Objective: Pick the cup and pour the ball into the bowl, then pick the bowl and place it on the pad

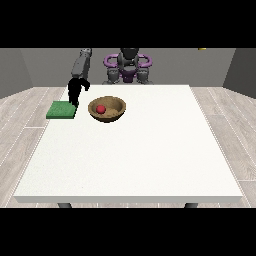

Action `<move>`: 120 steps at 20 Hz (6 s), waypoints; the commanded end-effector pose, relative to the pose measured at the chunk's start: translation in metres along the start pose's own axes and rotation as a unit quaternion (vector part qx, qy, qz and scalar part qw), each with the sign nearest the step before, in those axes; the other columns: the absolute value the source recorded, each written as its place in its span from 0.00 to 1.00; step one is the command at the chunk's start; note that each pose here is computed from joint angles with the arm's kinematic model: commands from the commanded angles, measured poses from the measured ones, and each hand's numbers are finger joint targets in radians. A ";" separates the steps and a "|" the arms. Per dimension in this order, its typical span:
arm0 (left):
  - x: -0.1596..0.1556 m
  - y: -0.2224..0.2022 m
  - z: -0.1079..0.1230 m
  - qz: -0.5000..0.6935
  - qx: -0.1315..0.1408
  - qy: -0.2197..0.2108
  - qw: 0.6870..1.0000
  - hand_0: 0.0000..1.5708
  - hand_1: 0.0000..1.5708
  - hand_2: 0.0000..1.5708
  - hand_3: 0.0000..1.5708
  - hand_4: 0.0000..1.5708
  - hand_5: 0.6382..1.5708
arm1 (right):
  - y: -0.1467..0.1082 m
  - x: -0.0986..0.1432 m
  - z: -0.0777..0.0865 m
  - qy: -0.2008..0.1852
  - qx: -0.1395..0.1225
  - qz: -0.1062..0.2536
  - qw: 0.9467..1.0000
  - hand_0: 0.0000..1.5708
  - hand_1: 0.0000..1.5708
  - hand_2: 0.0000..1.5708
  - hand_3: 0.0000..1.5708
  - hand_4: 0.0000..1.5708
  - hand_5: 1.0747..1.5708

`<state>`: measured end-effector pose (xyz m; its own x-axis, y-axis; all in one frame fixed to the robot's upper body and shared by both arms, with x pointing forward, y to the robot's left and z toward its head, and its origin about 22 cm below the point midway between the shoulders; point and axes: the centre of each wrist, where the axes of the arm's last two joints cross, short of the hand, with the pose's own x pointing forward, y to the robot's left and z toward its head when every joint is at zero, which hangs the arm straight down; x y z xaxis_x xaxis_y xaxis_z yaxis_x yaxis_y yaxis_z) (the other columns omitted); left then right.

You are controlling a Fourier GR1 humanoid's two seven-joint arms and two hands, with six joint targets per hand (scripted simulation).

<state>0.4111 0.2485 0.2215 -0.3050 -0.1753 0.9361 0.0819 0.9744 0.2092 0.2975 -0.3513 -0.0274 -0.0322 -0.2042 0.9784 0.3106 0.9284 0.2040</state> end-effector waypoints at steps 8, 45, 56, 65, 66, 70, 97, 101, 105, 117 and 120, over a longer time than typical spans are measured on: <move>-0.012 0.074 0.040 0.020 0.006 0.004 1.000 0.00 0.00 0.00 0.00 0.64 0.97 | 0.028 -0.030 -0.015 0.012 0.017 -0.014 1.000 0.00 0.00 0.00 0.00 0.37 0.97; 0.051 0.144 0.066 0.036 0.015 -0.073 0.997 0.00 0.00 0.00 0.00 0.74 0.95 | -0.021 -0.037 -0.017 0.054 -0.127 0.175 0.975 1.00 1.00 1.00 0.82 0.63 0.94; -0.017 0.205 0.111 0.022 0.091 0.008 0.996 0.00 0.00 0.00 0.00 0.77 0.96 | -0.014 0.074 -0.071 0.093 -0.088 0.261 0.957 1.00 1.00 1.00 0.55 0.68 0.97; -0.018 0.224 0.125 0.021 0.116 0.005 0.993 0.00 0.00 0.00 0.00 0.77 0.97 | -0.042 0.129 -0.081 0.087 -0.085 0.250 0.961 1.00 1.00 1.00 0.37 0.70 0.99; -0.028 0.205 0.125 0.025 0.094 0.012 0.995 0.00 0.00 0.00 0.00 0.77 0.97 | -0.066 0.132 -0.076 0.106 -0.105 0.260 0.954 1.00 1.00 1.00 0.34 0.70 0.99; -0.038 0.240 0.149 0.014 0.141 0.015 0.990 0.00 0.00 0.00 0.00 0.77 0.98 | -0.059 0.138 -0.075 0.089 -0.061 0.260 0.960 1.00 1.00 1.00 0.29 0.71 0.99; -0.024 0.254 0.157 0.003 0.132 -0.030 0.991 0.00 0.00 0.00 0.00 0.76 0.99 | -0.088 0.113 -0.068 0.063 -0.177 0.153 0.970 0.95 0.95 0.89 0.51 0.00 0.95; -0.040 0.250 0.161 -0.010 0.141 -0.005 0.990 0.00 0.00 0.00 0.00 0.76 0.99 | -0.050 0.076 -0.069 0.073 -0.149 0.128 0.978 0.93 0.93 0.89 0.48 0.00 0.92; -0.021 0.245 0.148 0.003 0.115 -0.052 0.992 0.00 0.00 0.00 0.00 0.76 0.99 | -0.063 0.118 -0.082 0.027 -0.183 0.145 0.972 0.88 0.88 0.85 0.46 0.00 0.93; -0.034 0.225 0.141 0.004 0.098 -0.018 0.995 0.00 0.00 0.00 0.00 0.76 1.00 | -0.063 0.133 -0.087 0.101 -0.120 0.225 0.962 0.00 0.00 0.00 0.00 0.00 0.65; -0.048 0.235 0.150 0.008 0.121 0.024 0.992 0.00 0.00 0.00 0.00 0.76 1.00 | -0.059 0.162 -0.091 0.087 -0.095 0.241 0.962 0.00 0.00 0.00 0.00 0.13 0.61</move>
